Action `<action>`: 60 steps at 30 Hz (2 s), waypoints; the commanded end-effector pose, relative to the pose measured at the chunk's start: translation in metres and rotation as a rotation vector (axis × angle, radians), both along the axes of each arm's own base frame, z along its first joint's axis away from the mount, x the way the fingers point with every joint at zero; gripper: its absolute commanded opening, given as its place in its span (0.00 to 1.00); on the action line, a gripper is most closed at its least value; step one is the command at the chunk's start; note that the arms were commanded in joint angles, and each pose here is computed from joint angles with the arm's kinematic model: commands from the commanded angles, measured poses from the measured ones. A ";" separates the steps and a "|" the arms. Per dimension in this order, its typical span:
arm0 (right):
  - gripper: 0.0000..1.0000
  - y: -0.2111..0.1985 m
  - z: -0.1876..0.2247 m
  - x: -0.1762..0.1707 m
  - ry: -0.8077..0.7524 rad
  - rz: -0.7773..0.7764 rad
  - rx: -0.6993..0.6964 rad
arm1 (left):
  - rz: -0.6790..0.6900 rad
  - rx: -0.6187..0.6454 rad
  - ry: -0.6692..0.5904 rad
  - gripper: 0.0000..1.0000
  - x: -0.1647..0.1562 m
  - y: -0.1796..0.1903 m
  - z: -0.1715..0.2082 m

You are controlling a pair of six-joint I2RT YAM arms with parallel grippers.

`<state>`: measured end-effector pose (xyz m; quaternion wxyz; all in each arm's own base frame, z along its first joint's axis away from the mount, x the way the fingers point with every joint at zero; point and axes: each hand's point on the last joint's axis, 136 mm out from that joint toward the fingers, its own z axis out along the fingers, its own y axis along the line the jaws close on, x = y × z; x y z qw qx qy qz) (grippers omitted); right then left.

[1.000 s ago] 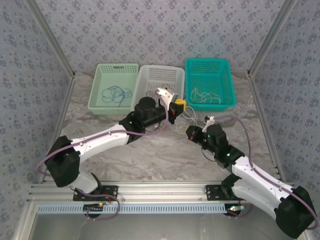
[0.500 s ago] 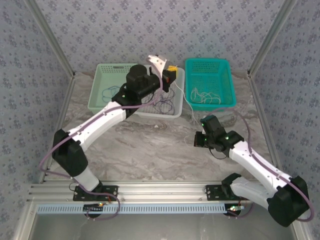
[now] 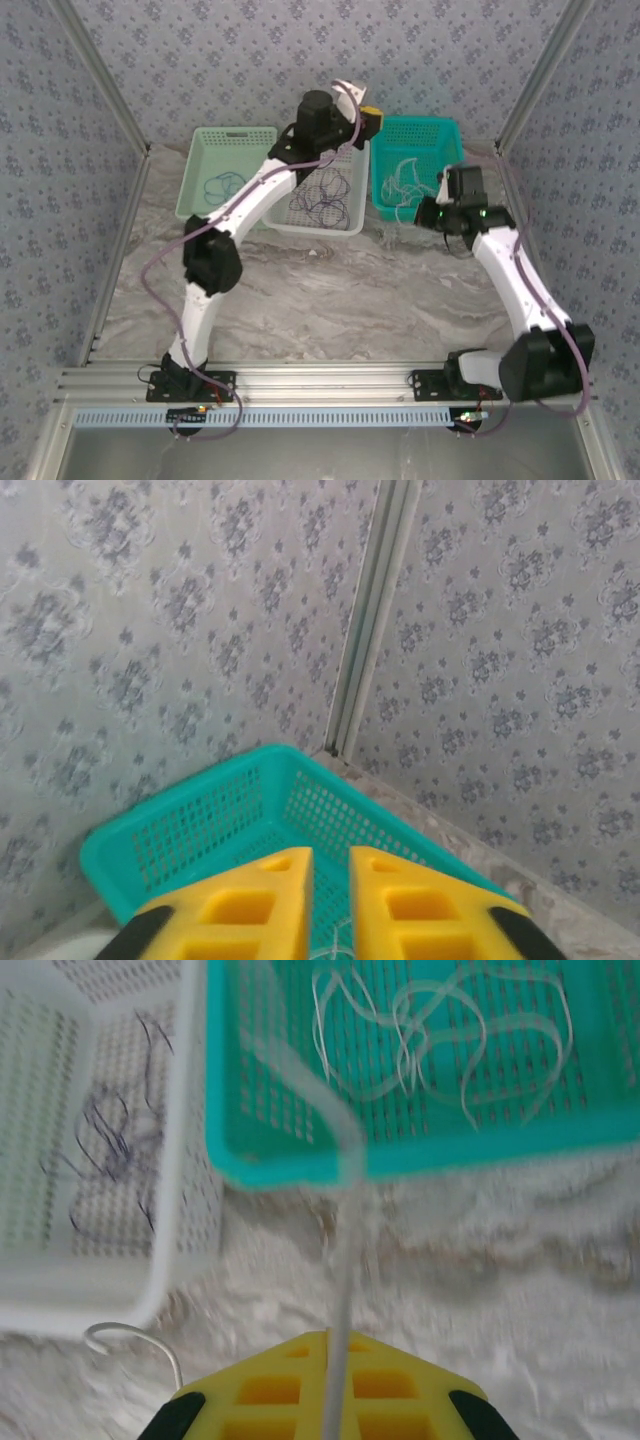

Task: Untangle the cables

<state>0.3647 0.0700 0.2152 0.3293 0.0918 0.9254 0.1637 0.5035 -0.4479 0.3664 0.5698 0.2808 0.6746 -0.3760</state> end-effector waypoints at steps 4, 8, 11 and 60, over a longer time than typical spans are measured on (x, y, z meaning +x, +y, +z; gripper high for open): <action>0.00 -0.032 0.014 0.083 -0.042 -0.026 0.090 | -0.028 -0.053 0.094 0.42 0.028 -0.025 -0.031; 0.00 -0.043 -0.007 0.123 0.030 -0.010 0.100 | -0.027 -0.070 0.216 0.57 0.041 -0.019 -0.062; 0.00 -0.040 -0.025 0.140 0.071 0.030 0.109 | -0.062 0.004 0.258 0.62 0.028 -0.016 -0.070; 1.00 -0.029 0.035 0.114 -0.226 0.071 0.004 | 0.189 0.351 0.286 0.99 -0.020 0.088 -0.018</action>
